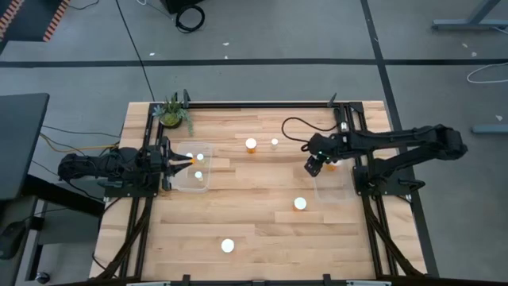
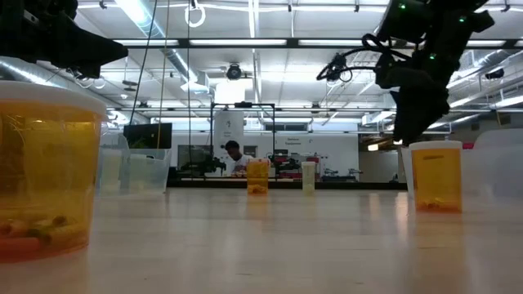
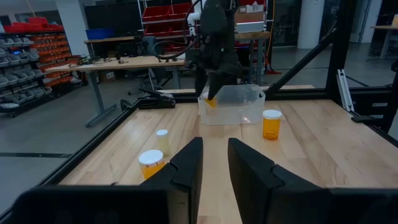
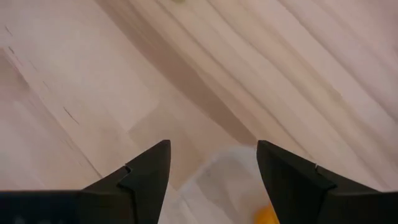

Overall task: Pick and place medicine bottles into bin by pill shape (circle, oval)
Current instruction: Put the large orange pill bottle into the right transparent bin

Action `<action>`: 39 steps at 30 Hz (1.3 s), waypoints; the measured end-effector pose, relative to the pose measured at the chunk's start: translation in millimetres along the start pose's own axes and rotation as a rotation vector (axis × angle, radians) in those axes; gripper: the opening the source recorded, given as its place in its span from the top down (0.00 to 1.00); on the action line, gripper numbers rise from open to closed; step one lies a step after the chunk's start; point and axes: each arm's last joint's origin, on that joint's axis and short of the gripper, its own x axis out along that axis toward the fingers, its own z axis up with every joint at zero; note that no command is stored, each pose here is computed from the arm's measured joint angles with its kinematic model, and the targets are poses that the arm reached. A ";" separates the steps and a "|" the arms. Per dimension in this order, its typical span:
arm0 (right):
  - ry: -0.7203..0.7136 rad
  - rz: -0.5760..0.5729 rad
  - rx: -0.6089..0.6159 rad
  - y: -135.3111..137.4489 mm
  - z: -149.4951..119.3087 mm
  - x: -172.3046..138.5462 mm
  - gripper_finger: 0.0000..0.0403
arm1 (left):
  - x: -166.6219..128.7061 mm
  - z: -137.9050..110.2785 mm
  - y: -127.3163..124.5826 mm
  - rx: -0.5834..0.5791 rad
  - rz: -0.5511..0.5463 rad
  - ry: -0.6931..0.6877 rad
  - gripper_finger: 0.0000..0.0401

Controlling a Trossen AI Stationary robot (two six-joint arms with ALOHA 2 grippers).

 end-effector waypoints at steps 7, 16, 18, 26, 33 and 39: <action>-0.005 0.007 -0.082 22.1 32.8 1.1 0.39 | 0.0 0.0 0.0 0.000 0.000 0.000 0.77; 0.014 0.009 -0.239 55.2 74.8 19.1 0.39 | 0.0 0.0 0.0 0.000 0.000 0.000 0.80; 0.018 0.015 -0.272 61.8 82.8 22.9 0.39 | 0.0 0.0 0.0 0.000 0.000 0.000 0.79; -0.030 0.045 -0.387 84.2 112.6 32.6 0.39 | 0.0 0.0 0.0 0.000 0.000 0.000 0.77; -0.117 0.066 -0.455 96.5 133.0 49.7 0.38 | 0.0 0.0 0.0 0.000 0.000 0.000 0.79; -0.117 0.087 -0.471 94.2 148.2 69.9 0.32 | 0.0 0.0 0.0 0.000 0.000 0.000 0.78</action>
